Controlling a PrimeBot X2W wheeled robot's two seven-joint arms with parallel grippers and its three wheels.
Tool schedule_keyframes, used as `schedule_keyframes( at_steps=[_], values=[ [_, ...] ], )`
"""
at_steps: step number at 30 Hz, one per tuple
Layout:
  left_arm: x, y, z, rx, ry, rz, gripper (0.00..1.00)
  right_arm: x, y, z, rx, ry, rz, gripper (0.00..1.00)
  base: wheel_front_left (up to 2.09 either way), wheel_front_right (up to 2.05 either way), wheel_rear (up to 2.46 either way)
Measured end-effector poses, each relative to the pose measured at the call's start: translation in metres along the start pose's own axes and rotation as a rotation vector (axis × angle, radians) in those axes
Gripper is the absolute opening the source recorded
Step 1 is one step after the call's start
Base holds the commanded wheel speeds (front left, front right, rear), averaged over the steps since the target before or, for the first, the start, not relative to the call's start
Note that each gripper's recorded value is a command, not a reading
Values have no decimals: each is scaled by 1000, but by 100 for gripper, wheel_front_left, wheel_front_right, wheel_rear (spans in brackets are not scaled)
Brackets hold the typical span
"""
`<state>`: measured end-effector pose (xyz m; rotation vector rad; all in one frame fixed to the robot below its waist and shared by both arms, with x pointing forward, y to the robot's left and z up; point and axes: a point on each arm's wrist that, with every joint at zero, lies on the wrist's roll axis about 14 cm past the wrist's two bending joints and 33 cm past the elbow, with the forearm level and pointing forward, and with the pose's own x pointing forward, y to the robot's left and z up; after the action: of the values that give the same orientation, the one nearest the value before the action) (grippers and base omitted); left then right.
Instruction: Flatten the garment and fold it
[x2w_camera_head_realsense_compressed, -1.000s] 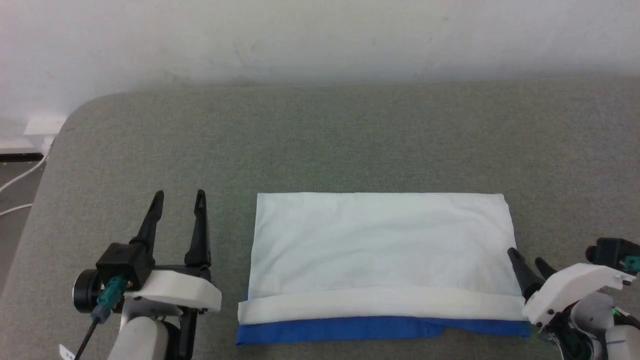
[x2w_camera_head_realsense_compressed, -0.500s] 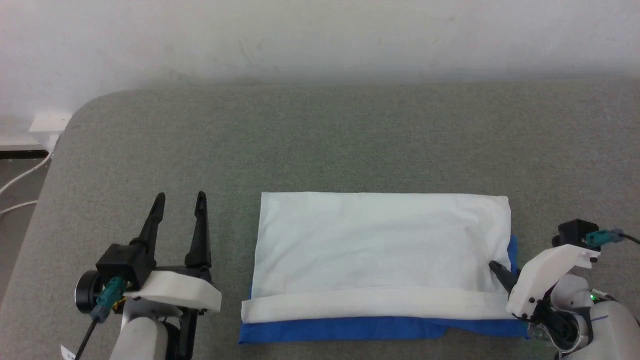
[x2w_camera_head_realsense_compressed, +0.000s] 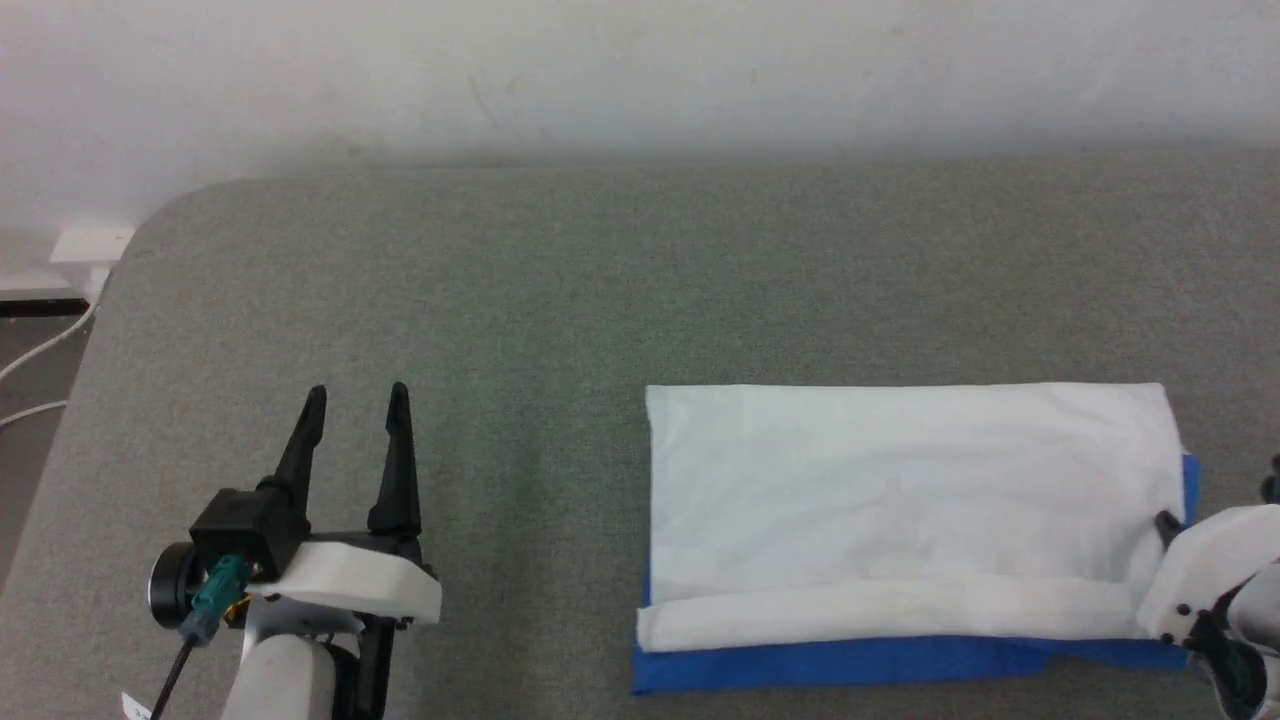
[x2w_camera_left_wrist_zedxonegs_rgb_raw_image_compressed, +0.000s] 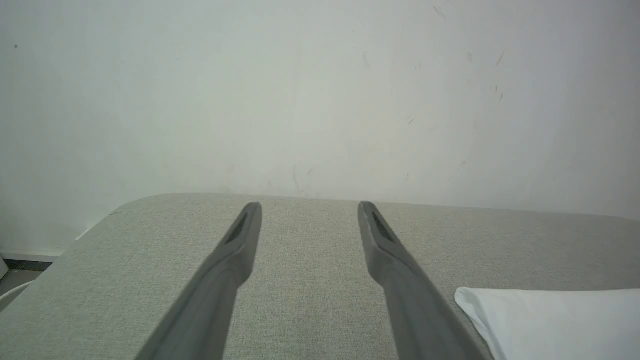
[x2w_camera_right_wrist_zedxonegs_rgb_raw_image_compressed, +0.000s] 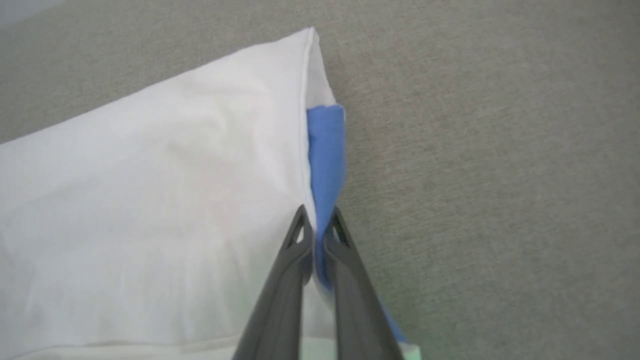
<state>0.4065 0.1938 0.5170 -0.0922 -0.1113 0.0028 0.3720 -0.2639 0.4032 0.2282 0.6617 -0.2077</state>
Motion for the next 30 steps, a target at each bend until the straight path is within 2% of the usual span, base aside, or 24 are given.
schedule_keyframes(
  at_steps=[5,10,13,19,24,30],
  values=[
    [0,0,-1,0,2,-8,100,-8,-24,7,-45,-13,-87,0,0,0,0],
    [-1,1,1,4,-2,-5,100,-18,-9,17,-112,-35,-52,0,0,0,0],
    [-3,2,2,3,-6,-1,100,-32,19,32,-152,-77,27,0,0,0,0],
    [-4,3,5,8,-11,-1,100,-68,100,55,-289,-163,239,0,0,0,0],
    [-6,5,3,10,-5,5,100,-82,164,42,-423,-138,396,0,0,0,0],
    [-3,7,1,4,-2,8,100,-72,224,16,-553,-61,547,0,0,0,0]
  ],
)
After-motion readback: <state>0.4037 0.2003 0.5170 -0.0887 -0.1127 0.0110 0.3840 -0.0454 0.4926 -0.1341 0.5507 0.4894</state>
